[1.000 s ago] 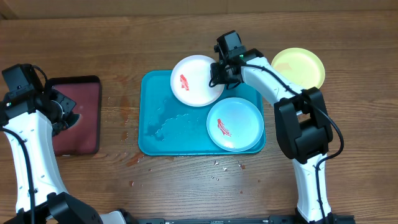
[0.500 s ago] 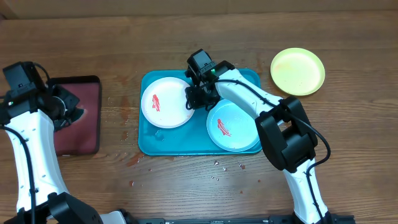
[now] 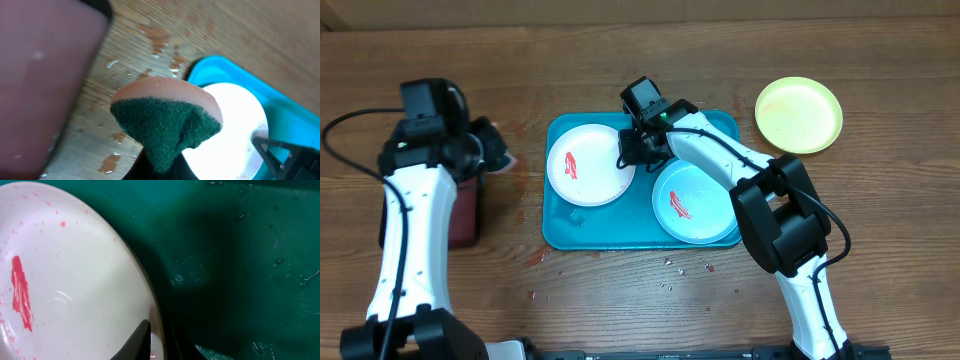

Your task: Clean dirty plates on tray and stack at the side

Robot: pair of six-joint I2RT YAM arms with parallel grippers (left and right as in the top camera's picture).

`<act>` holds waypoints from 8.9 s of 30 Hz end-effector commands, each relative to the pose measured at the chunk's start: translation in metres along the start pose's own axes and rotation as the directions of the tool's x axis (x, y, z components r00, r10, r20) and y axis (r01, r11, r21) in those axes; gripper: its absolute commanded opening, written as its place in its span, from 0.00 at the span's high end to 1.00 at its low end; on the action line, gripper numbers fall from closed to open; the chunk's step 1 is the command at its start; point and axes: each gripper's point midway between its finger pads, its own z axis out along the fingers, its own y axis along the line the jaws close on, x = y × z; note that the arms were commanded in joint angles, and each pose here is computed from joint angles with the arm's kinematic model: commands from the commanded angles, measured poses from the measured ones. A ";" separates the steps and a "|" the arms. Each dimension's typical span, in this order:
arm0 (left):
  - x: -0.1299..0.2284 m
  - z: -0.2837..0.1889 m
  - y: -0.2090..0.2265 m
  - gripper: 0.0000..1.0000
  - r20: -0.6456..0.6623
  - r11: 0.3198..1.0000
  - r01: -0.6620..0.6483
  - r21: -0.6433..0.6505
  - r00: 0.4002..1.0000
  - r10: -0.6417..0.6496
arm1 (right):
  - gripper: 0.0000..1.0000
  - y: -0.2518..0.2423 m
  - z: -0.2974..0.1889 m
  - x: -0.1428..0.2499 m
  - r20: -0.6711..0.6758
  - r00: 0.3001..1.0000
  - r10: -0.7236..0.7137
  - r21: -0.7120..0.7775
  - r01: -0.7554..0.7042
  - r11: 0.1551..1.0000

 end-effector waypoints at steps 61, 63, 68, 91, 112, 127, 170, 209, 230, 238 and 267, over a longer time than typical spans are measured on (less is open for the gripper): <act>0.064 0.134 -0.024 0.96 -0.192 0.847 -0.422 -0.323 0.905 0.378 | 0.96 -0.015 0.010 0.021 -0.065 0.996 -0.068 0.049 0.071 0.996; 0.058 0.126 -0.019 0.96 -0.192 0.827 -0.428 -0.364 0.904 0.383 | 0.96 -0.015 0.010 0.021 -0.064 0.996 -0.068 0.052 0.071 0.996; 0.042 0.108 -0.034 0.96 -0.147 0.851 -0.398 -0.343 0.917 0.370 | 0.96 -0.015 0.010 0.021 -0.064 0.996 -0.068 0.052 0.071 0.996; 0.041 0.121 -0.011 0.96 -0.169 0.838 -0.322 -0.441 0.946 0.275 | 0.96 -0.019 0.010 0.020 -0.056 0.996 -0.068 0.073 0.072 0.995; -0.044 -0.046 0.061 0.96 0.240 0.901 0.293 -0.320 0.945 -0.222 | 0.96 0.024 -0.117 -0.045 0.201 0.852 -0.483 0.412 0.373 0.831; -0.016 -0.032 0.167 0.96 0.168 0.771 0.520 -0.368 0.852 -0.495 | 0.96 0.086 -0.251 -0.035 -0.083 0.551 -0.830 0.961 0.265 0.079; -0.021 -0.026 0.152 0.96 0.139 0.800 0.525 -0.289 0.850 -0.508 | 0.96 -0.374 -0.216 -0.011 0.356 0.797 0.488 0.050 -0.537 0.842; -0.023 -0.026 0.152 0.96 0.138 0.811 0.509 -0.289 0.860 -0.491 | 0.41 -0.144 -0.085 0.055 -0.135 0.859 -0.494 0.000 0.499 0.867; -0.025 -0.013 0.090 0.96 -0.005 0.942 0.332 -0.056 0.943 -0.333 | 0.96 -0.071 -0.060 0.044 -0.001 0.965 -0.261 -0.082 0.260 0.962; -0.007 0.000 0.016 0.96 -0.067 0.990 0.133 0.038 0.989 -0.130 | 0.63 -0.044 -0.050 0.044 0.033 0.969 -0.243 0.005 0.243 0.970; 0.058 0.027 -0.090 0.96 -0.183 0.973 -0.162 0.164 0.964 0.192 | 0.96 -0.049 -0.027 0.048 0.009 0.999 0.041 0.001 -0.041 0.999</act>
